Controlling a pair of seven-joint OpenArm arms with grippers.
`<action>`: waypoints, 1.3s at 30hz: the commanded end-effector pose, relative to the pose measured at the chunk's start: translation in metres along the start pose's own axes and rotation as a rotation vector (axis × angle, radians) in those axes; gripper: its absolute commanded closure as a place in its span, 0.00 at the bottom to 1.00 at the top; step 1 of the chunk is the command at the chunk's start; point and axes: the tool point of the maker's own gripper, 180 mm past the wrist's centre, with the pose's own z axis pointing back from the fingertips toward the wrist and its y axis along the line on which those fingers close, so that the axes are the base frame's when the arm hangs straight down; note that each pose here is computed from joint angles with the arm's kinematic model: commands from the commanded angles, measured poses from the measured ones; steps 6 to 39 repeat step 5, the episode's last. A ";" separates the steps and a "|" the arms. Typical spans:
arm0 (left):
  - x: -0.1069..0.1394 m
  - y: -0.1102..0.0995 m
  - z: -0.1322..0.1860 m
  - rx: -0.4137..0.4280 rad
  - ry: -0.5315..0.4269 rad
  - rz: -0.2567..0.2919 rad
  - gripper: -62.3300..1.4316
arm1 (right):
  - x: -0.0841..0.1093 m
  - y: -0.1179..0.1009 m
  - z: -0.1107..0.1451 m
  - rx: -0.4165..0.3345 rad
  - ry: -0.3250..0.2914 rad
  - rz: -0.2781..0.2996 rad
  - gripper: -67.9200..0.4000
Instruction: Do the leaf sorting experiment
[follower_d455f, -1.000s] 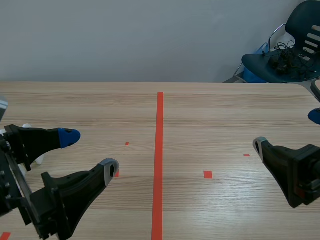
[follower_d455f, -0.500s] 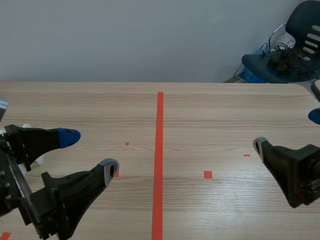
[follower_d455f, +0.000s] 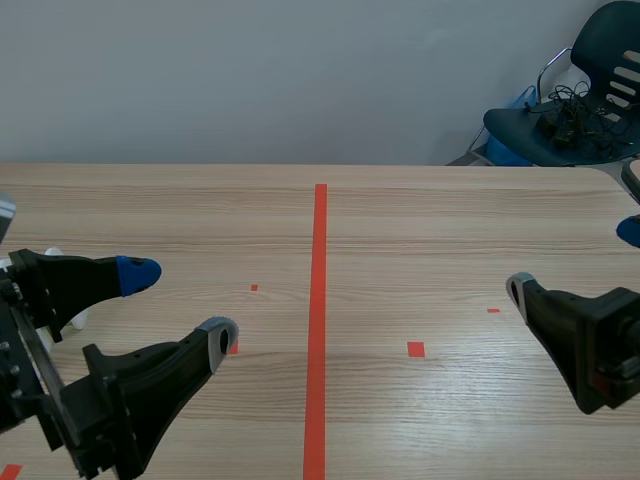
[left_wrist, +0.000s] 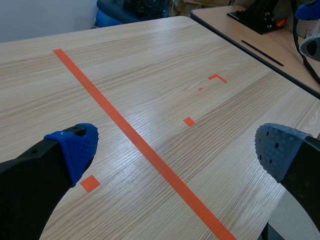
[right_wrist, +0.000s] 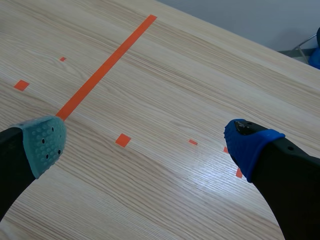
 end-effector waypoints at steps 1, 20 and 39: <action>0.009 0.002 -0.001 0.005 -0.039 0.004 0.00 | 0.010 -0.001 -0.002 0.002 -0.036 0.007 0.00; 0.009 0.002 -0.001 0.005 -0.039 0.004 0.00 | 0.010 -0.001 -0.002 0.002 -0.036 0.007 0.00; 0.009 0.002 -0.001 0.005 -0.039 0.004 0.00 | 0.010 -0.001 -0.002 0.002 -0.036 0.007 0.00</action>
